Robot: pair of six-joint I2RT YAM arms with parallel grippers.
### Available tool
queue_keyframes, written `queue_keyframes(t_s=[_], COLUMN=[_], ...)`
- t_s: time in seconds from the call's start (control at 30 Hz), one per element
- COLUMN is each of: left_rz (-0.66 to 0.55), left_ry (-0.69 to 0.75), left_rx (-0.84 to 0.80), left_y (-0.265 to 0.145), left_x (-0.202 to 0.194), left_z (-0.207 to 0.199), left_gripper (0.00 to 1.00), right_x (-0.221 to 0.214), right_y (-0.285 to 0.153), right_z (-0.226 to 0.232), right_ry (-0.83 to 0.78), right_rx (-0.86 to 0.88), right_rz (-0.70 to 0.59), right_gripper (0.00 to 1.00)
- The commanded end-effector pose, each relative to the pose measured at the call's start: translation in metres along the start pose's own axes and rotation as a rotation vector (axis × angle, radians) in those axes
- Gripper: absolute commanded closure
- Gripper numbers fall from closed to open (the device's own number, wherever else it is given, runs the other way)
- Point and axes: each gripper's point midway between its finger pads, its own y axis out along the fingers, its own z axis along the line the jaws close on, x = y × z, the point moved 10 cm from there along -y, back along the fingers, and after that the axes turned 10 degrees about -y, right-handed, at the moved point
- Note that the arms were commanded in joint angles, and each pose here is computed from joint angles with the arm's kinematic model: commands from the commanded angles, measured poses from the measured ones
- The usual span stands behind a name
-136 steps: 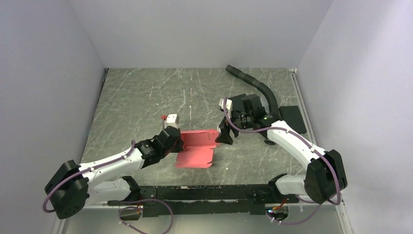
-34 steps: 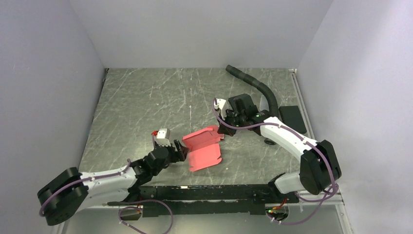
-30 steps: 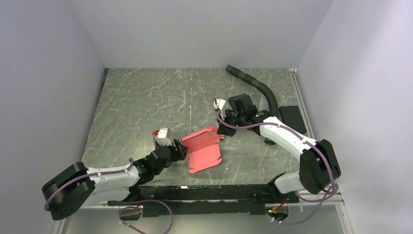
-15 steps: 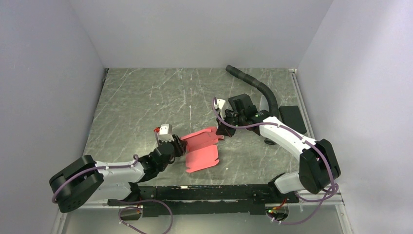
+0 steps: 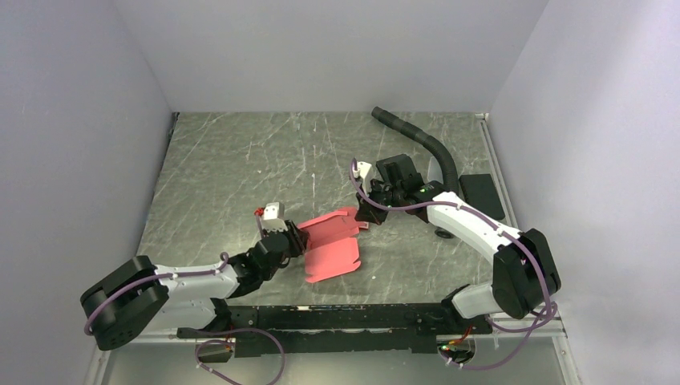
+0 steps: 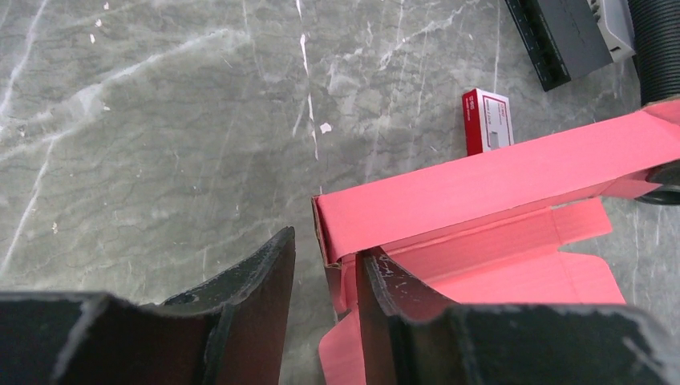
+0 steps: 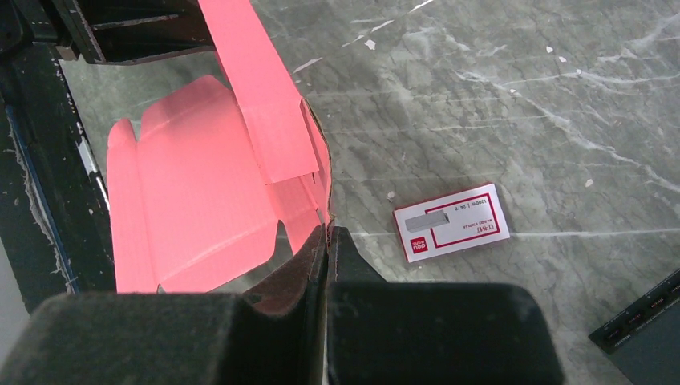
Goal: Fold the paper box
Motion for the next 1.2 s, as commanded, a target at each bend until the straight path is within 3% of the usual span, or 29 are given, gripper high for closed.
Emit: queue_keyframes(t_s=[0.0,0.4,0.57,0.7,0.97,1.17], left_rz=[0.005,0.021,0.024,0.012,0.021,0.014], left_ry=[-0.042,-0.042,-0.045,-0.043,-0.043,0.034], left_rx=[-0.037,-0.022,-0.005,0.014,0.117,0.231], left_y=[-0.006,-0.003,0.000,0.002,0.007,0.008], left_x=[0.002,-0.001,-0.002,0.000,0.000,-0.001], left_z=[-0.003,-0.005,-0.004,-0.007,-0.008,-0.013], left_gripper=[0.61,0.72,0.84,1.00,1.00,1.00], right_x=[0.014,0.014,0.014,0.015,0.021,0.026], right_y=[-0.003,-0.002,-0.002,-0.002,-0.005,-0.009], right_z=[-0.006,-0.006,-0.006,-0.003,0.008,0.010], right_ry=[-0.025,-0.022,-0.023,-0.021,-0.034,-0.041], right_rx=[-0.037,-0.037,-0.032,-0.011,0.068,0.065], right_rz=[-0.054,-0.053,-0.056,-0.068,-0.126,-0.151], right_gripper=[1.00,1.00,1.00,1.00,1.00,1.00])
